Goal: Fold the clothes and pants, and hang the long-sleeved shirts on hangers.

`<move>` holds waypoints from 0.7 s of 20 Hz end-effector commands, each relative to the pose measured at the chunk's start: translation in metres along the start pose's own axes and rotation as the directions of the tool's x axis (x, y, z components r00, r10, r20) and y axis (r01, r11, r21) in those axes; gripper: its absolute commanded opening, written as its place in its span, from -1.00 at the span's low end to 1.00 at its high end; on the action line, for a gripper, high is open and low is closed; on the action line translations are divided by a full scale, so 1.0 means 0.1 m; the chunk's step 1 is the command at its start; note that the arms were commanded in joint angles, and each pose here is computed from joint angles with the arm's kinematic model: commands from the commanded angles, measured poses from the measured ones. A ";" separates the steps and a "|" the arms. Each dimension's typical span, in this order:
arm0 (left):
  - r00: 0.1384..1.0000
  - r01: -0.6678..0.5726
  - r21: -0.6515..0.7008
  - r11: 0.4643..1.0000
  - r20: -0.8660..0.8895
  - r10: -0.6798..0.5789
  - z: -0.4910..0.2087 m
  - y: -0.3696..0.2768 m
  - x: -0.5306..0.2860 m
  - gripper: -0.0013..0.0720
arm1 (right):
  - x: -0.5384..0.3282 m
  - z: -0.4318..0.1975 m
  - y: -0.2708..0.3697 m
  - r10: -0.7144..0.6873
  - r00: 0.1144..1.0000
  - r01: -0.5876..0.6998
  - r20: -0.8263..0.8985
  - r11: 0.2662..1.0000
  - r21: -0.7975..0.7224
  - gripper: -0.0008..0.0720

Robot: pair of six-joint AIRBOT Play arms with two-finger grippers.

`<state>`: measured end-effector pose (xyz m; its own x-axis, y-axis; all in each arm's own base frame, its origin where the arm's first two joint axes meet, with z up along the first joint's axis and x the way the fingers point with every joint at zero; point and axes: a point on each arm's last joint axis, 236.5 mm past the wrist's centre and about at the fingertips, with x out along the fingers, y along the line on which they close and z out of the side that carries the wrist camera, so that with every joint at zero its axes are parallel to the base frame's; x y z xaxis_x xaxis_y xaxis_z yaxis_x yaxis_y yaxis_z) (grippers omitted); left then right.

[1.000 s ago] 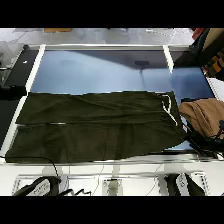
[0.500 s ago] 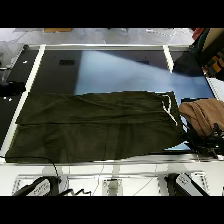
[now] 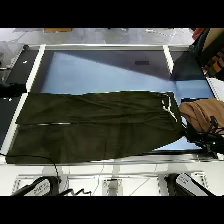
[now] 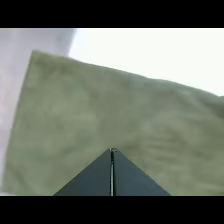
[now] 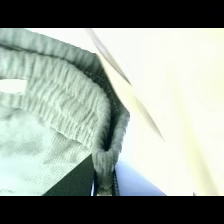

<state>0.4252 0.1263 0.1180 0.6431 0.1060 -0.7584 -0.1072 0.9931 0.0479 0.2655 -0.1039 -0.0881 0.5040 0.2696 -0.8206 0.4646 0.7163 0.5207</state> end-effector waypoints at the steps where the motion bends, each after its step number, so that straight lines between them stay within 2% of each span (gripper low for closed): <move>1: 0.991 -0.075 0.028 0.997 -0.112 0.078 -0.30 0.30 0.04 -0.91 | -0.12 0.22 0.07 -0.002 0.994 0.011 0.106 0.997 -0.082 -0.85; 4: 0.939 -0.050 -0.101 0.994 -0.343 0.013 -1.00 0.46 -0.08 -0.92 | -0.25 0.39 0.16 -0.031 0.980 0.059 0.197 0.989 -0.138 -0.85; 6: 0.880 -0.087 -0.240 0.967 -0.474 -0.039 -1.54 0.60 -0.19 -0.91 | -0.28 0.42 0.25 -0.025 0.976 0.063 0.215 0.983 -0.172 -0.85; 8: 0.861 -0.101 -0.378 0.920 -0.496 -0.109 -1.96 0.64 -0.27 -0.91 | -0.24 0.38 0.33 -0.012 0.980 0.053 0.200 0.979 -0.197 -0.85; 10: 0.879 -0.076 -0.486 0.871 -0.446 -0.172 -2.25 0.60 -0.33 -0.91 | -0.21 0.39 0.39 -0.008 0.980 0.051 0.199 0.976 -0.214 -0.85; 12: 0.883 -0.107 -0.543 0.833 -0.437 -0.172 -2.59 0.64 -0.41 -0.91 | -0.19 0.40 0.42 -0.007 0.979 0.054 0.203 0.973 -0.226 -0.85; 13: 0.880 -0.111 -0.548 0.829 -0.441 -0.174 -2.76 0.66 -0.46 -0.73 | -0.19 0.39 0.42 -0.006 0.979 0.053 0.203 0.972 -0.227 -0.85; 14: 0.879 -0.113 -0.547 0.829 -0.444 -0.173 -2.89 0.69 -0.49 -0.35 | -0.19 0.39 0.43 -0.004 0.979 0.050 0.202 0.973 -0.226 -0.85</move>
<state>0.2033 0.1811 -0.0104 0.2344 -0.0673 -0.9698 -0.5425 0.8187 -0.1879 0.3011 -0.1060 -0.0428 0.6332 0.1328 -0.7625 0.3234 0.8497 0.4165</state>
